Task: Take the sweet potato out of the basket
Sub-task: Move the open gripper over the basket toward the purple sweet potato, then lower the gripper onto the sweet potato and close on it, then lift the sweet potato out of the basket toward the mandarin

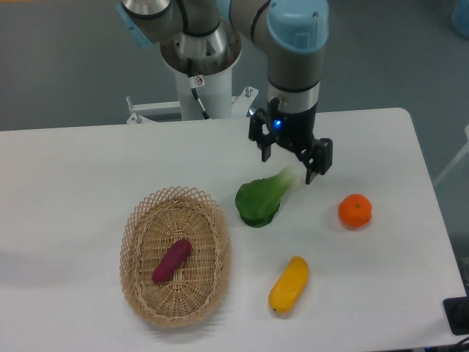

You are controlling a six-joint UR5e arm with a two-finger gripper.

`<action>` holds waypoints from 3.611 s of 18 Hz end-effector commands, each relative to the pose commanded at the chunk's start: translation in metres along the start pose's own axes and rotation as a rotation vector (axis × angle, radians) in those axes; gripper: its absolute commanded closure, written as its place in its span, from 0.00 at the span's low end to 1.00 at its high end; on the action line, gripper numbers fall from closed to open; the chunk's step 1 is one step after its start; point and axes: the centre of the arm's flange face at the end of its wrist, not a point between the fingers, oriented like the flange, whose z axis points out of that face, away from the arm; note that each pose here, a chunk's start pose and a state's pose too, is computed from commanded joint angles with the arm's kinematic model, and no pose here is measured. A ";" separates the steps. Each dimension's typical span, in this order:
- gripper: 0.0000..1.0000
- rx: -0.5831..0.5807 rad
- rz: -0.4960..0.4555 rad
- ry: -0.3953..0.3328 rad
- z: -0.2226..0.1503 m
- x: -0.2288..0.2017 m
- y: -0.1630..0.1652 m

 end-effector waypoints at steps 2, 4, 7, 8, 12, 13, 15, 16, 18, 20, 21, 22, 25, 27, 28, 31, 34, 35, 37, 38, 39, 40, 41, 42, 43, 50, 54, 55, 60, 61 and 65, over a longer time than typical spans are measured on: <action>0.00 0.000 -0.025 0.016 0.007 0.015 -0.016; 0.00 -0.015 -0.037 0.047 0.023 0.035 -0.026; 0.00 -0.018 -0.099 0.064 0.044 0.062 -0.047; 0.00 -0.020 -0.107 0.067 0.060 0.073 -0.059; 0.00 0.023 -0.074 0.038 0.121 0.098 -0.100; 0.00 0.019 -0.065 0.043 0.130 0.102 -0.104; 0.00 0.015 -0.052 0.052 0.138 0.104 -0.105; 0.00 0.013 -0.051 0.055 0.142 0.103 -0.106; 0.00 -0.006 -0.037 0.073 0.160 0.109 -0.110; 0.00 -0.021 -0.023 0.087 0.173 0.117 -0.113; 0.00 -0.024 -0.022 0.091 0.175 0.118 -0.113; 0.00 -0.032 -0.021 0.096 0.182 0.119 -0.113; 0.00 -0.039 -0.020 0.104 0.187 0.121 -0.113; 0.00 -0.052 -0.010 0.111 0.196 0.127 -0.116; 0.00 -0.053 -0.011 0.112 0.198 0.127 -0.116; 0.00 -0.058 -0.010 0.114 0.204 0.127 -0.116; 0.00 -0.071 -0.009 0.111 0.209 0.127 -0.114; 0.00 -0.075 -0.009 0.109 0.210 0.126 -0.114; 0.01 -0.078 -0.011 0.110 0.213 0.127 -0.114; 0.03 -0.084 -0.010 0.108 0.215 0.127 -0.113; 0.03 -0.088 -0.009 0.106 0.216 0.127 -0.113; 0.03 -0.088 -0.009 0.104 0.215 0.127 -0.113; 0.03 -0.090 -0.010 0.103 0.216 0.127 -0.113; 0.04 -0.094 -0.010 0.105 0.219 0.127 -0.112; 0.05 -0.100 -0.010 0.104 0.220 0.128 -0.112; 0.25 -0.101 -0.008 0.096 0.218 0.129 -0.114; 0.47 -0.100 -0.005 0.095 0.217 0.129 -0.114; 0.49 -0.099 -0.005 0.094 0.217 0.128 -0.115; 0.58 -0.092 0.000 0.087 0.211 0.128 -0.115; 0.59 -0.090 0.000 0.085 0.209 0.127 -0.115; 0.60 -0.076 0.001 0.073 0.197 0.127 -0.116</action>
